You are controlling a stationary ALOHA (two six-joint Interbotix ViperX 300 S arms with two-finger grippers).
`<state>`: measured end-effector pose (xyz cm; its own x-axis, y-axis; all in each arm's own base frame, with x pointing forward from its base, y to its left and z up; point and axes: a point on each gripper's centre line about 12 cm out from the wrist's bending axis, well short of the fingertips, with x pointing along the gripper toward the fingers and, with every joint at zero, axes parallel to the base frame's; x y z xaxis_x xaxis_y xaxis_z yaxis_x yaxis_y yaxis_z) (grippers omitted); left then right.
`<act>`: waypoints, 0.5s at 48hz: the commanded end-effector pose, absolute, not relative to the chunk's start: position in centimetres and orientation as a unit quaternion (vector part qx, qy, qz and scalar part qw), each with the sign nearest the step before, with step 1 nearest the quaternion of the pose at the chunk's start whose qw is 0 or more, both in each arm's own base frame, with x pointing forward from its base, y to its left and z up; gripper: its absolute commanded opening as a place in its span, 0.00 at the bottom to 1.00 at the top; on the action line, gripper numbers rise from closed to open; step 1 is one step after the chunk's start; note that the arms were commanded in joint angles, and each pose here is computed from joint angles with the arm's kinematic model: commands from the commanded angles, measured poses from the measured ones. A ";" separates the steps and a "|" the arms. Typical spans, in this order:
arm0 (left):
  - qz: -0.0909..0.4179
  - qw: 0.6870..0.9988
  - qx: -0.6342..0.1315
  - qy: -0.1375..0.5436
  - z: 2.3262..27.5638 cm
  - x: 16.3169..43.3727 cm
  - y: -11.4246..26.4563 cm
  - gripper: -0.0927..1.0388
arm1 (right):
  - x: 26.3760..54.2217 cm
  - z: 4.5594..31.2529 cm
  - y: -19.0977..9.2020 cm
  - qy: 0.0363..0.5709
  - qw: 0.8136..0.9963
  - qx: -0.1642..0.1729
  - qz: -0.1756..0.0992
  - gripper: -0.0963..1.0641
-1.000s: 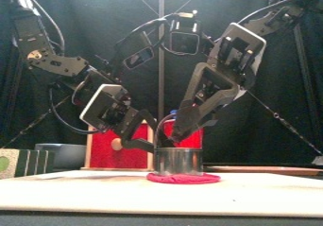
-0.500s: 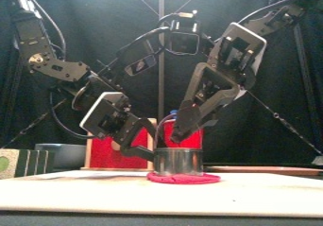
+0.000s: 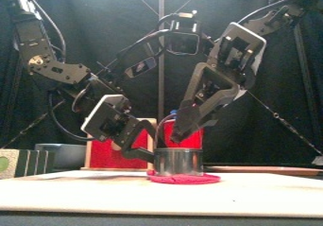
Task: Get the cutter from the drawer then cut the dough then place the extra dough in the bowl
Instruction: Cut the dough
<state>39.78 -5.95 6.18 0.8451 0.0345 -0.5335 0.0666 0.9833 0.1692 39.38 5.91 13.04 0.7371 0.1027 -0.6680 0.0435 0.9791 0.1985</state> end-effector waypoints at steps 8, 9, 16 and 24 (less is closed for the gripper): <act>-0.007 0.957 0.087 0.276 6.4 39.9 -6.1 0.51 | 40.0 14.5 6.0 0.341 0.934 0.105 0.019 0.77; -0.007 0.957 0.087 0.276 6.4 39.9 -6.1 0.50 | 40.0 14.5 6.0 0.341 0.934 0.104 0.019 0.77; -0.005 0.957 0.087 0.276 6.4 39.9 -6.0 0.50 | 40.0 14.6 6.1 0.340 0.934 0.103 0.020 0.67; -0.005 0.957 0.087 0.277 6.4 39.9 -6.0 0.50 | 40.0 14.6 6.1 0.340 0.934 0.102 0.021 0.56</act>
<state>39.76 -5.95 6.17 0.8444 0.0377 -0.5344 0.0603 0.9845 0.1649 39.44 6.04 13.14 0.7388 0.1053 -0.6657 0.0409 0.9789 0.2002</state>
